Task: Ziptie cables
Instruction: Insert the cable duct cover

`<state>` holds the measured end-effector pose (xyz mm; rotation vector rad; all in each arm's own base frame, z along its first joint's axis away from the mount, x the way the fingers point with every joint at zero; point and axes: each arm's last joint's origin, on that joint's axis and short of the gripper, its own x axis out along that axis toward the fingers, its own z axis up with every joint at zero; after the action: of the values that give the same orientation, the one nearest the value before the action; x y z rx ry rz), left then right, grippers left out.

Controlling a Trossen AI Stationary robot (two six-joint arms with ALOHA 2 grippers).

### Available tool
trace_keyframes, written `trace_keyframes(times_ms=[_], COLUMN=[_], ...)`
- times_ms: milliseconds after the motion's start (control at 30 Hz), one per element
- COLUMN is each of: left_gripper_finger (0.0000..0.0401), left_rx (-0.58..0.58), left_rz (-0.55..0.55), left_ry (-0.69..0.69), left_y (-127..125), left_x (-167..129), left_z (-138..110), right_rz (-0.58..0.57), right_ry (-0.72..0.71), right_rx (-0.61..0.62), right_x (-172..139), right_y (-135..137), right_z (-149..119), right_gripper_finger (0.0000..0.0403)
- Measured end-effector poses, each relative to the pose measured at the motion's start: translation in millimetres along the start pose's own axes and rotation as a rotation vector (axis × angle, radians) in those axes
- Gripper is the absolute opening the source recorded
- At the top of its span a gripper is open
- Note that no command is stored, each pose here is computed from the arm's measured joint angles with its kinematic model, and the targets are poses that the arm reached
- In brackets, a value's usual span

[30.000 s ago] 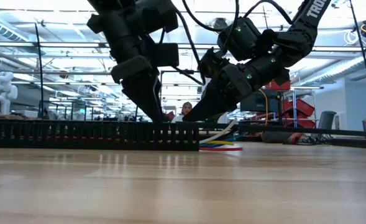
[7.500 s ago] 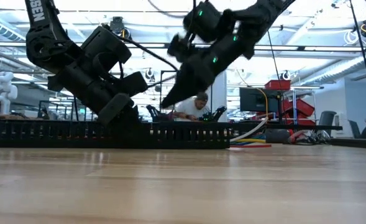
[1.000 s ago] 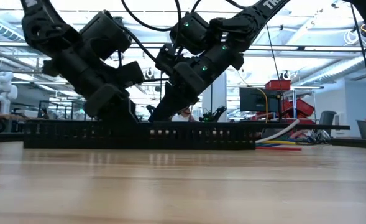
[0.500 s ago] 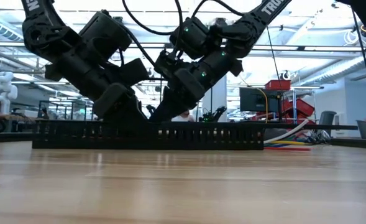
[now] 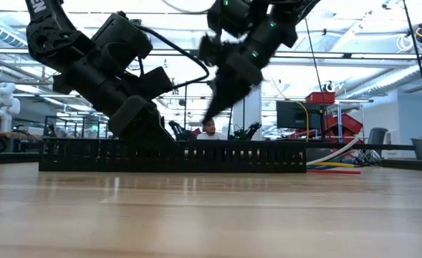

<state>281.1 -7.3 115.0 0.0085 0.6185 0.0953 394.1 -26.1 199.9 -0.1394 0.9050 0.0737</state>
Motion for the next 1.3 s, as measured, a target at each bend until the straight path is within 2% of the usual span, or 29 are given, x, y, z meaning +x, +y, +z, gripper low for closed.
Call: trace_keyframes(times_ms=[67, 167, 500, 733, 833, 1067, 1300], left_gripper_finger=[0.0244, 0.0244, 0.0245, 0.0247, 0.0265, 0.0340, 0.0347], left_rx=[0.000, 0.000, -0.004, -0.002, -0.004, -0.020, -0.045], left_rz=[0.000, 0.001, 0.007, 0.007, -0.007, -0.028, -0.047], left_ry=[0.000, 0.001, -0.014, -0.025, -0.040, -0.049, 0.007], left_y=[0.0, 0.0, -0.4, -0.5, -0.8, 4.3, 5.8], left_x=[0.0, 0.0, 4.6, 7.3, 7.9, 8.3, -13.3], left_z=[0.0, -0.1, -2.6, -3.4, -2.2, 0.0, 8.8], right_rz=[-0.012, -0.004, 0.076, 0.083, 0.082, 0.082, 0.080], right_ry=[0.075, 0.107, -0.043, -0.043, -0.036, -0.033, -0.032], right_rx=[0.004, 0.013, 0.017, 0.044, 0.044, 0.044, 0.045], right_x=[2.6, 7.3, 45.1, 46.1, 46.6, 47.1, 47.1], right_y=[0.9, 2.9, 3.9, 1.7, 1.9, 2.1, 0.7], right_z=[-9.1, -19.4, -22.8, -23.8, -24.6, -25.2, -25.7], right_gripper_finger=[0.0000, 0.0000, 0.0000, 0.0000, 0.0000, 0.0000, 0.0000])
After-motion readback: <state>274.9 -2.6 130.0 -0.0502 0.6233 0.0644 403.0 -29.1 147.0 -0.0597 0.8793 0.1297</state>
